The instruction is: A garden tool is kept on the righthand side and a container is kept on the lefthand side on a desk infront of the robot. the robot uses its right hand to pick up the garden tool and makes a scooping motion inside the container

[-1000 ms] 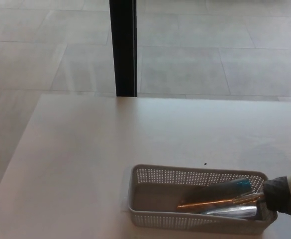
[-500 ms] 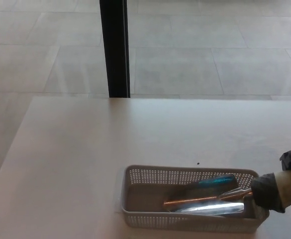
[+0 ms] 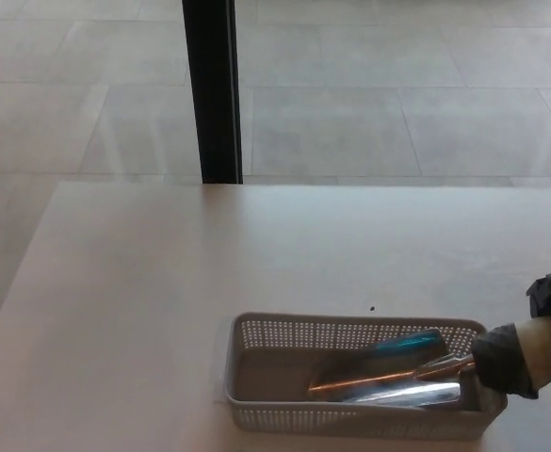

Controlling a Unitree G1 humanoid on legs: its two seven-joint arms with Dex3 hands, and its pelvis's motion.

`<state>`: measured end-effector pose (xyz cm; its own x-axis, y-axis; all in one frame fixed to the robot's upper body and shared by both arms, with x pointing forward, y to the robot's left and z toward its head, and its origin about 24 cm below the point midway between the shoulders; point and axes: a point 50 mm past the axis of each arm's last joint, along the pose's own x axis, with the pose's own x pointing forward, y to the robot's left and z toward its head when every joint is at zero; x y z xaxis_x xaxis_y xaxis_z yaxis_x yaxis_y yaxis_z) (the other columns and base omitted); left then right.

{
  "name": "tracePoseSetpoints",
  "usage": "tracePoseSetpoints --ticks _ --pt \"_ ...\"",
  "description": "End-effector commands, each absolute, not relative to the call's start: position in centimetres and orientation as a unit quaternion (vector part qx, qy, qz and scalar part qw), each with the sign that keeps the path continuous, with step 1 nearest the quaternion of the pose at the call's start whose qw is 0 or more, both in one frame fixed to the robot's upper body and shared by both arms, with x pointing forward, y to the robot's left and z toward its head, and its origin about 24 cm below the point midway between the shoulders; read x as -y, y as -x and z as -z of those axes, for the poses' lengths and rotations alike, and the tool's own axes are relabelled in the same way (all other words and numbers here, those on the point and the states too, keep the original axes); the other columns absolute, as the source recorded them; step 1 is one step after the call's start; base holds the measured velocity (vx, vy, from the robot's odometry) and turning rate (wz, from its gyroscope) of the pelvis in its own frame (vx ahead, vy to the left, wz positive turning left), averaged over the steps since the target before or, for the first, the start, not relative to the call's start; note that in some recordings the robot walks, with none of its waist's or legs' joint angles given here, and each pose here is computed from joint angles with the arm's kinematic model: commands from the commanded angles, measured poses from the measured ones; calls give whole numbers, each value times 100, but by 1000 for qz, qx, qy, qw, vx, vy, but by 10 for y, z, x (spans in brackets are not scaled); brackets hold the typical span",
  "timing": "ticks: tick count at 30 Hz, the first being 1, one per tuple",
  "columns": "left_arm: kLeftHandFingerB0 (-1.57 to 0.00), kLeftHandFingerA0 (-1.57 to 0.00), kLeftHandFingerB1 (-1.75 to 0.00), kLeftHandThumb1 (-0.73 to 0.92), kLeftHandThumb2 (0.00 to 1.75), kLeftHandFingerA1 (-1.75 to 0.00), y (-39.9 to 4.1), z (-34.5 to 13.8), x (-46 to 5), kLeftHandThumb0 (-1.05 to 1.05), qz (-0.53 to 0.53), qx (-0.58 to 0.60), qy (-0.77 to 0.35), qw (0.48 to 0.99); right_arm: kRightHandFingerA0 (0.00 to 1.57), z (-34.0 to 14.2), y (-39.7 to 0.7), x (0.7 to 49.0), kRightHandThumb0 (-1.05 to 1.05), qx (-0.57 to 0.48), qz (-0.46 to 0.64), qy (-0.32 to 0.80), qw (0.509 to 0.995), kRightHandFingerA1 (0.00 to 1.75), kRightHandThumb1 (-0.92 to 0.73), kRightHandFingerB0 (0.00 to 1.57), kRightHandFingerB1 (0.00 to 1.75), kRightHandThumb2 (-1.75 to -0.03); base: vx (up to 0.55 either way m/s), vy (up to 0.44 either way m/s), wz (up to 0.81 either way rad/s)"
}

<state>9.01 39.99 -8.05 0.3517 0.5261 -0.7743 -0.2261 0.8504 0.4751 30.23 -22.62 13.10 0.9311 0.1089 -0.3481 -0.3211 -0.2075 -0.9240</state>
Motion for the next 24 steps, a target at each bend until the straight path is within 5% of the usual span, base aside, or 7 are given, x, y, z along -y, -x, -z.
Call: tracePoseSetpoints --ticks 1,4,7,14,17,21,24 --pt "-76 -83 -112 -17 160 -119 -84 78 -405 -67 -242 -534 -146 797 82 -139 -307 217 -27 -36 -200 681 704 175 -61 84 126 -100 0 0 0" --pt "-80 -82 -113 -14 162 -119 -82 78 -406 -68 -242 -532 -151 797 84 -147 -310 231 -26 -46 -179 640 746 175 -55 78 158 -107 0 0 0" --pt "-91 -104 -117 -6 151 -126 -79 78 -406 -63 -238 -534 -155 796 85 -156 -311 243 -20 -43 -153 599 785 175 -54 76 147 -110 0 0 0" --pt "-83 -100 -110 -2 148 -120 -77 79 -406 -66 -232 -537 -158 796 93 -161 -314 269 -25 -73 -124 498 855 175 -56 79 154 -113 0 0 0" --pt "-75 -83 -109 -5 155 -116 -77 80 -404 -69 -234 -536 -153 797 94 -149 -311 270 -23 -81 -112 450 882 175 -53 83 160 -119 0 0 0" --pt "-85 -101 -114 -2 150 -125 -77 81 -403 -70 -227 -534 -150 801 95 -136 -306 273 -25 -81 -104 377 917 175 -54 84 160 -121 0 0 0" --pt "-75 -82 -113 -15 163 -119 -77 81 -403 -69 -237 -536 -148 796 94 -136 -307 276 -27 -74 -98 377 918 175 -51 83 159 -123 0 0 0"
